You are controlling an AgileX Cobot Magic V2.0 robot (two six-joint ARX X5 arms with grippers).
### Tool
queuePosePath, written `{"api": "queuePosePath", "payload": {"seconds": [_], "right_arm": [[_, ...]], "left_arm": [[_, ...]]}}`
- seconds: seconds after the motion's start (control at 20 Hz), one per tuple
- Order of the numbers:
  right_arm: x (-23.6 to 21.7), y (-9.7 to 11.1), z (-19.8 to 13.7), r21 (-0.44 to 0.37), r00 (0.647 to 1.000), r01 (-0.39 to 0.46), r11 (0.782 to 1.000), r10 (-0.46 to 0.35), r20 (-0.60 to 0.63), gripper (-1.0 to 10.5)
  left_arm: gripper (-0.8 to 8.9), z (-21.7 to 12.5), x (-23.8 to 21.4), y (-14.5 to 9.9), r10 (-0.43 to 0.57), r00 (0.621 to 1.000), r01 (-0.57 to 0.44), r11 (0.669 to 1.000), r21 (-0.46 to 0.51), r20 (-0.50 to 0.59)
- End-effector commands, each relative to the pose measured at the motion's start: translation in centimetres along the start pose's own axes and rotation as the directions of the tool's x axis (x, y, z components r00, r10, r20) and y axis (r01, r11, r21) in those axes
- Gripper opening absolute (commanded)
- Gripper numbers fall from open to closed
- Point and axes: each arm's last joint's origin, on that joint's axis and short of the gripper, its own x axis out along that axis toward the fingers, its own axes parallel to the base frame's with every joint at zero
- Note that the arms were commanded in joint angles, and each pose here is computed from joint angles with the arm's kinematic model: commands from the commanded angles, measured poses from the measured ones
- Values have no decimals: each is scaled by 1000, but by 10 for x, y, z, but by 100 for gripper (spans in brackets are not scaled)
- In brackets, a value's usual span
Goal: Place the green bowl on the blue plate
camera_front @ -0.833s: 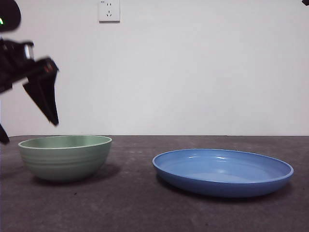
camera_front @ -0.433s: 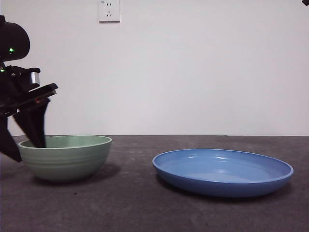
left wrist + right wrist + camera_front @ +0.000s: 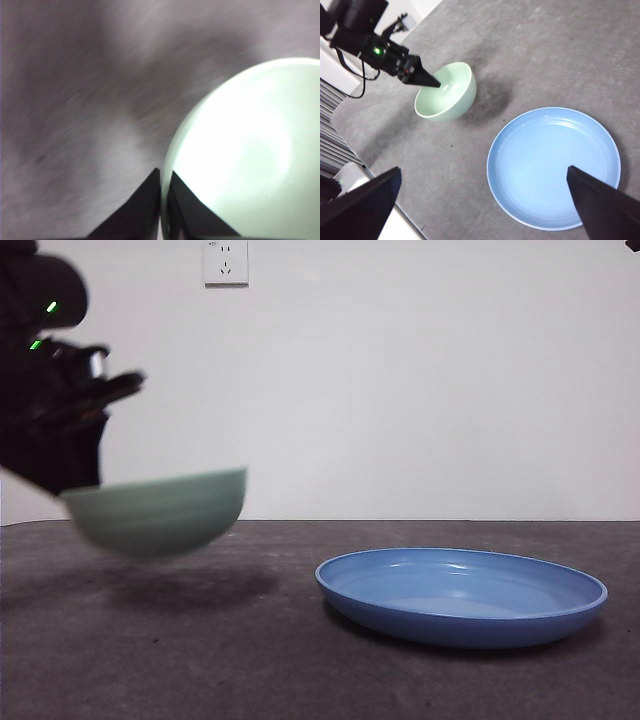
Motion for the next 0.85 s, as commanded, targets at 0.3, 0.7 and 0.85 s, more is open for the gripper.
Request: {"api": "queuePosePath", "payload": {"seconds": [0.3, 0.7, 0.85], "right_arm": [[-3, 3, 5, -22, 1000, -7, 1000, 8, 20, 647], [-3, 2, 6, -25, 999, 31, 999, -31, 28, 647], [-3, 1, 6, -25, 998, 63, 998, -62, 32, 647]], "left_arm": [[9, 47, -11, -90, -111, 993, 103, 976, 191, 33], [10, 57, 64, -188, -132, 987, 156, 913, 376, -88], [10, 50, 89, -206, -80, 988, 128, 902, 413, -131]]}}
